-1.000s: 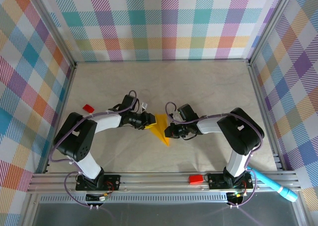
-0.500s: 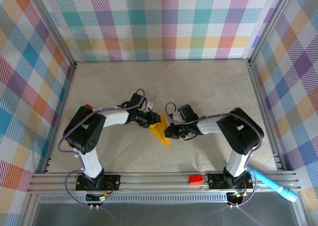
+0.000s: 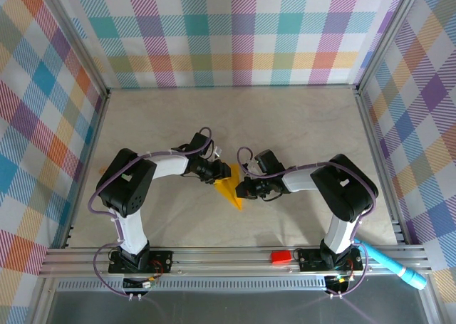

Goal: Fold a paper plane with a square sheet of paper (fold left side to right side)

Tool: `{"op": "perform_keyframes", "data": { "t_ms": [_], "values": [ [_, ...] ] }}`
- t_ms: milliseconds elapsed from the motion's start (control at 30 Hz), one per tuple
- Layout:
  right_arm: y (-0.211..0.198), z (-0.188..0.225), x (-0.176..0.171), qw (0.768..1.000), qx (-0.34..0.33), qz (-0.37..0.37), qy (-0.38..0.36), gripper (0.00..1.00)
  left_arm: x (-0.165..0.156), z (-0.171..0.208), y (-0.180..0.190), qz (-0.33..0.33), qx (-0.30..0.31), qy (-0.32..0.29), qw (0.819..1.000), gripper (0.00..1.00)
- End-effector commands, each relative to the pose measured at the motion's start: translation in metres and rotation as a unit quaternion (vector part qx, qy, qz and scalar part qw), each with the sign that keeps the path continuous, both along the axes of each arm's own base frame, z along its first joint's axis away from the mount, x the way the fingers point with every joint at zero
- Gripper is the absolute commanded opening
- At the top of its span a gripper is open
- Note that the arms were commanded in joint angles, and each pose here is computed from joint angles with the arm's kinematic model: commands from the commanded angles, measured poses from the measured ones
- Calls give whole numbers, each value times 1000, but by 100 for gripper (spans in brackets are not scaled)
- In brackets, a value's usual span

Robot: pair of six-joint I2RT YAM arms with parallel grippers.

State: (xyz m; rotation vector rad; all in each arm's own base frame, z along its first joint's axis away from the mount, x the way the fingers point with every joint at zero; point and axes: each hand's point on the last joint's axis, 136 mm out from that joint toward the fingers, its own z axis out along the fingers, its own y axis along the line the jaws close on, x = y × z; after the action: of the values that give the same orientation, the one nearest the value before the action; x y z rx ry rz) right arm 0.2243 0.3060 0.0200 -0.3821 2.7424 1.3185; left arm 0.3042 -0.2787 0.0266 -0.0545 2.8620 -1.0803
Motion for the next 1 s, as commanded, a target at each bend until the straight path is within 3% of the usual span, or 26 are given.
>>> {"op": "perform_keyframes", "data": {
  "t_ms": [0,367,567,967],
  "values": [
    [0,2,0,1000,2,7,5,3,-12,-20,11,-5,46,25,999,32],
    [0,43,15,999,47,-14,-22,27,-12,-23,11,-1,51,30,998,32],
    [-11,45,24,999,46,-25,-12,39,-12,-22,11,-1,49,29,998,32],
    [4,33,37,999,50,-10,14,38,-12,-22,10,-1,48,28,998,32]
  ]
}}
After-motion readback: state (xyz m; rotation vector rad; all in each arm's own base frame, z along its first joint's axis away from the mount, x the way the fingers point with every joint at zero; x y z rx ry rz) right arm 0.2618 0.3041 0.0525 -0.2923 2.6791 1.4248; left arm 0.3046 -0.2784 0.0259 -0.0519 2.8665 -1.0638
